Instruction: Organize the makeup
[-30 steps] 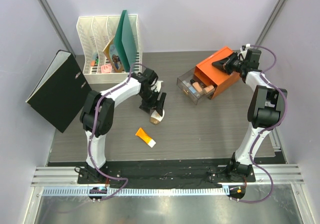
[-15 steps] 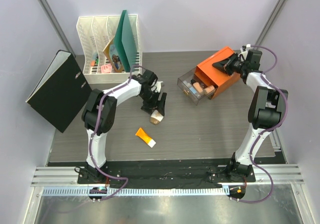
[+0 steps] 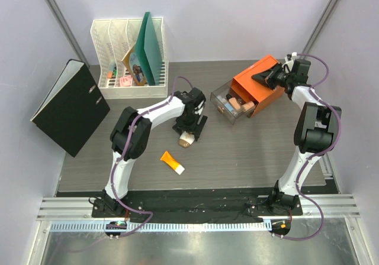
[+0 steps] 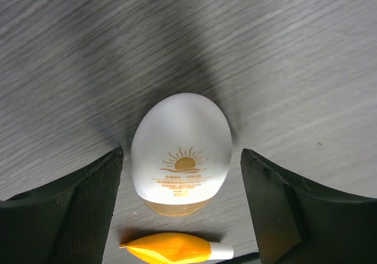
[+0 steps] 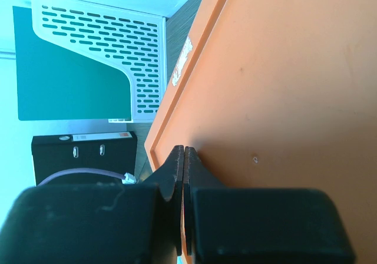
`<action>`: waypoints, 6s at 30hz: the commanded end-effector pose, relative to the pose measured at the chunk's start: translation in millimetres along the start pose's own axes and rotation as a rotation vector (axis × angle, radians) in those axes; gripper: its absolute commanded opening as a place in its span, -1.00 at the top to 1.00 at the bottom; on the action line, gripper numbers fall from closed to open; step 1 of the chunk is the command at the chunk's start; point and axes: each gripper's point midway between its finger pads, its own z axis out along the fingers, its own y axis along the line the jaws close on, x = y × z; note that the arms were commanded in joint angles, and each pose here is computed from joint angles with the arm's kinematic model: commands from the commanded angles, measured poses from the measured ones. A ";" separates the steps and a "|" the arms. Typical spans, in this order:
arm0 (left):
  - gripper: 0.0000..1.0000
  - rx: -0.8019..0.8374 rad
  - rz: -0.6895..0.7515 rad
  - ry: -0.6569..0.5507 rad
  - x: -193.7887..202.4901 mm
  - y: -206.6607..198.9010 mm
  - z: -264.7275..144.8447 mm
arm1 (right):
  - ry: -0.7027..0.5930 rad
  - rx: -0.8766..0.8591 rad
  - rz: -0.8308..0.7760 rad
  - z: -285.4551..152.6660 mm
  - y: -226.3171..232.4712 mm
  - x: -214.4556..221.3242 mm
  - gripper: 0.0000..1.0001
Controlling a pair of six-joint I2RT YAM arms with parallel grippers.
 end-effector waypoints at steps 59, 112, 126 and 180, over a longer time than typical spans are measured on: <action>0.53 0.534 -0.093 -0.719 -212.5 -170.0 -179.6 | 0.221 0.382 0.293 -1.2 -153.6 97.1 0.98; -1.00 -0.013 -0.285 0.167 139.4 -1.7 -83.7 | 0.235 0.383 0.302 1.4 -159.2 100.6 0.98; -1.00 0.087 -0.367 0.362 140.8 -29.4 -23.0 | 0.240 0.381 0.308 1.0 -159.0 102.2 0.98; 1.00 0.106 -0.180 -0.048 -36.6 -57.8 -50.7 | 0.240 0.380 0.326 8.9 -164.7 98.1 0.98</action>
